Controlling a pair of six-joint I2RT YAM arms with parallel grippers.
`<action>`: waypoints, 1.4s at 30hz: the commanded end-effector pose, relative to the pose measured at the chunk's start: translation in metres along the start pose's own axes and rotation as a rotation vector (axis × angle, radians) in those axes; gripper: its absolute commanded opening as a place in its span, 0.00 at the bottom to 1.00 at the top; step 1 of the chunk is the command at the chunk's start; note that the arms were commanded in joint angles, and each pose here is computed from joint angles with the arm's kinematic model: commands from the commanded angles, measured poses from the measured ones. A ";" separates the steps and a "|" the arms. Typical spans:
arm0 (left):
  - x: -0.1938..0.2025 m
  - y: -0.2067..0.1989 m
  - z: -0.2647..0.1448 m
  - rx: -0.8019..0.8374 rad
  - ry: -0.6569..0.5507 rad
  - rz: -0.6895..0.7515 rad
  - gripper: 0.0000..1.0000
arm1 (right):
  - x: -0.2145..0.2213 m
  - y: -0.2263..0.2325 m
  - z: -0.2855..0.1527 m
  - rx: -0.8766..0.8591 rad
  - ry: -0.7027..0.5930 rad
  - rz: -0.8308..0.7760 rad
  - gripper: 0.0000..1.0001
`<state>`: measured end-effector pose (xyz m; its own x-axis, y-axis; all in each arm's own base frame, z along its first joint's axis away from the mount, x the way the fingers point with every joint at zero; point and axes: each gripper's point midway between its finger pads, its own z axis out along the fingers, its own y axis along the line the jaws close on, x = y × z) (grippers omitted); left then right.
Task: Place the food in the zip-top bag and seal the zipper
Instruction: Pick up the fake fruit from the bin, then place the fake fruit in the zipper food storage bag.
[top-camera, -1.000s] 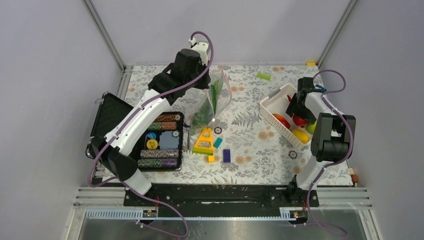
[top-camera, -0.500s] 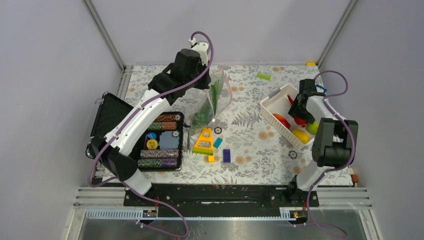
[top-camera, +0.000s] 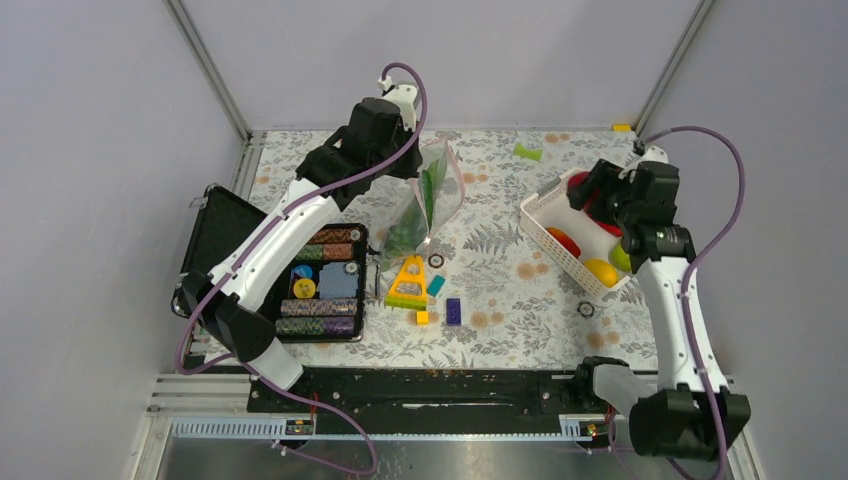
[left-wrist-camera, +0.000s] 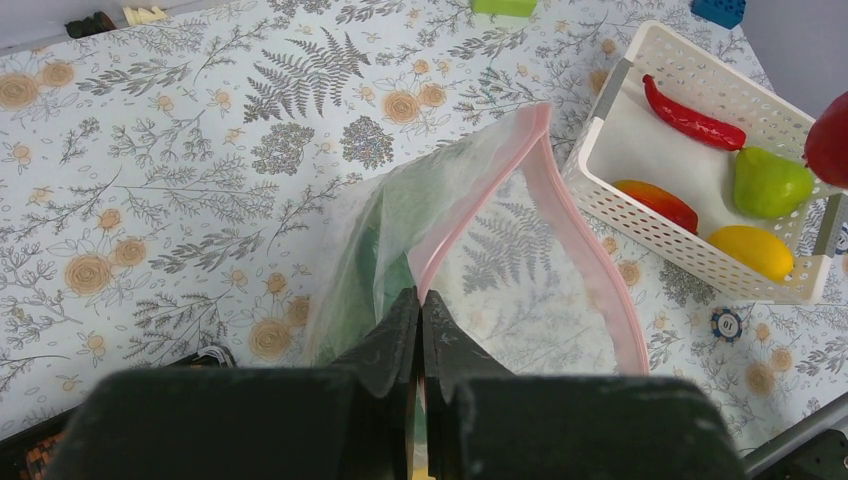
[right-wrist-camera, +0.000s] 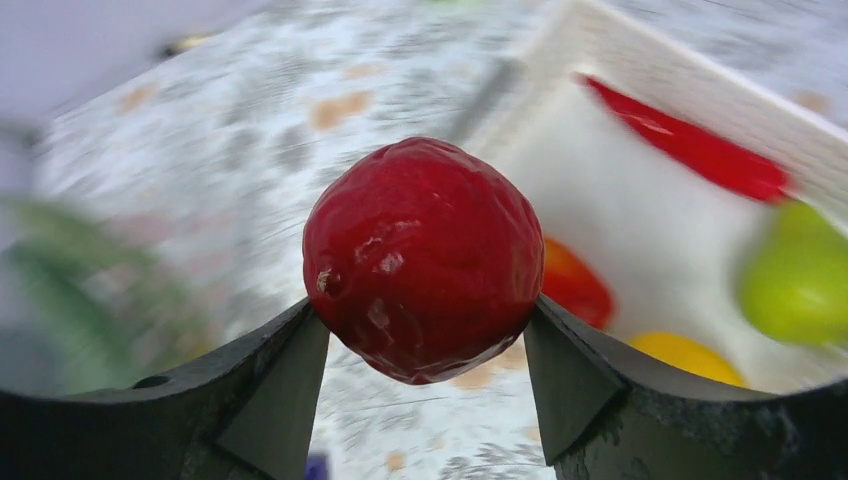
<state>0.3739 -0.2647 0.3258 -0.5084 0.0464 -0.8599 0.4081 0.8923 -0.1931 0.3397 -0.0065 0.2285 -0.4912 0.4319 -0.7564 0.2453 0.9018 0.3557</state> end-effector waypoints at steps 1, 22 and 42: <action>-0.031 -0.008 -0.019 0.045 -0.115 -0.011 0.00 | 0.006 0.120 -0.058 -0.577 -0.035 -0.156 0.49; -0.031 -0.009 -0.027 0.059 -0.122 -0.005 0.00 | 0.055 0.303 -0.102 -0.980 0.016 -0.374 0.48; -0.032 -0.013 -0.029 0.083 -0.129 -0.005 0.00 | 0.077 0.280 -0.052 -0.538 0.182 -0.453 0.76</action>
<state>0.3645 -0.2637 0.3344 -0.4926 0.0350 -0.8696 0.4327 0.8768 -0.2098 0.3239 0.2917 0.2905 -0.5858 -0.0313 -0.8098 -0.5025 0.7980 0.3327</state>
